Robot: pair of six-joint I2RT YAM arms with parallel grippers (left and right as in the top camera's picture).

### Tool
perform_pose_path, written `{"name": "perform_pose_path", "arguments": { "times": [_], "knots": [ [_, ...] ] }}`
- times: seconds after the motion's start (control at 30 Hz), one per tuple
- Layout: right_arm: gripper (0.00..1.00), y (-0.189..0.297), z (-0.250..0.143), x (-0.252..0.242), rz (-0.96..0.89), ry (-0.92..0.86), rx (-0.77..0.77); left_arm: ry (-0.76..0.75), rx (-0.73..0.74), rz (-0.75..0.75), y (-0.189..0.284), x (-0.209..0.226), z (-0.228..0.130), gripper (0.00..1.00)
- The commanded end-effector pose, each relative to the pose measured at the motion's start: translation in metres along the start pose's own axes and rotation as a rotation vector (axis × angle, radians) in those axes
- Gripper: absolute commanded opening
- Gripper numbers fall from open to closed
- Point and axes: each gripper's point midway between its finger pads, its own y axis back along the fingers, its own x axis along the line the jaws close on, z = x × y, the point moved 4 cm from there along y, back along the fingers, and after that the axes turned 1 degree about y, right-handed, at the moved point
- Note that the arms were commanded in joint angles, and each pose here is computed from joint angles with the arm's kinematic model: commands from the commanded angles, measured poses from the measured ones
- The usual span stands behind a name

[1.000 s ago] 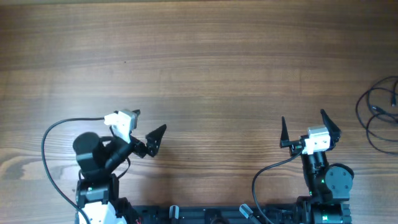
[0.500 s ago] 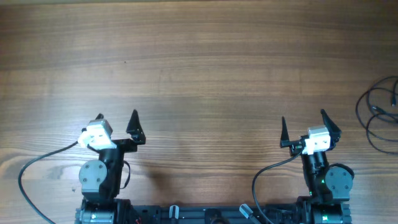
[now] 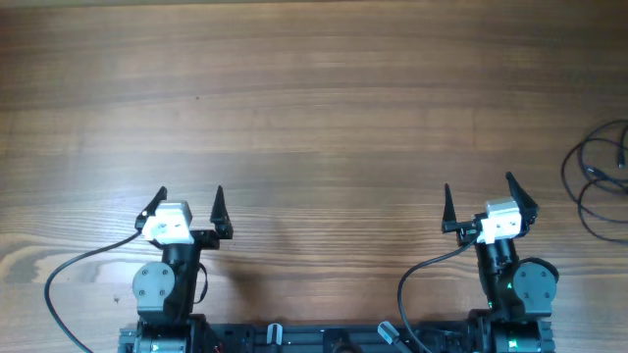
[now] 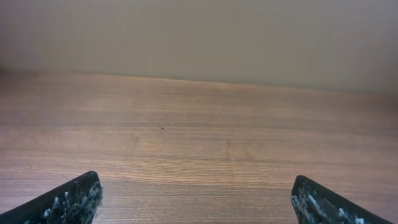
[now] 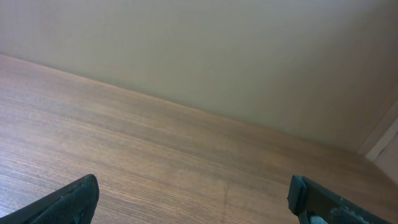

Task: Untangle cables

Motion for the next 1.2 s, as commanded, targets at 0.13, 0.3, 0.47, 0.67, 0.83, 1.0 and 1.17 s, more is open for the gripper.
{"name": "perform_pose_path", "arguments": {
  "times": [0.13, 0.3, 0.47, 0.67, 0.83, 1.0, 1.17],
  "knots": [
    [1.00, 0.0002, -0.0018, -0.0027, -0.022, 0.009, 0.000, -0.044, -0.031, -0.029, 0.0016, -0.0036, 0.0034, 1.00],
    [1.00, 0.0002, -0.0018, -0.0027, -0.022, 0.009, 0.000, -0.044, -0.030, -0.035, 0.0017, -0.0044, 0.0033, 1.00],
    [1.00, 0.0002, -0.0018, -0.0027, -0.022, 0.010, 0.000, -0.044, -0.030, -0.035, 0.0017, -0.0044, 0.0033, 1.00],
    [1.00, 0.0002, -0.0018, -0.0027, -0.022, 0.009, 0.000, -0.045, -0.030, -0.035, 0.0017, -0.0044, 0.0033, 1.00],
    [1.00, 0.0002, -0.0018, -0.0027, -0.022, 0.010, 0.000, -0.044, -0.030, -0.035, 0.0017, -0.0044, 0.0033, 1.00],
    [1.00, 0.0002, -0.0018, -0.0027, -0.022, 0.010, 0.000, -0.044, -0.030, -0.035, 0.0017, -0.0044, 0.0033, 1.00],
    [1.00, 0.0002, -0.0018, -0.0027, -0.022, 0.009, 0.000, -0.044, -0.030, -0.035, 0.0017, -0.0044, 0.0033, 1.00]
  ]
}}
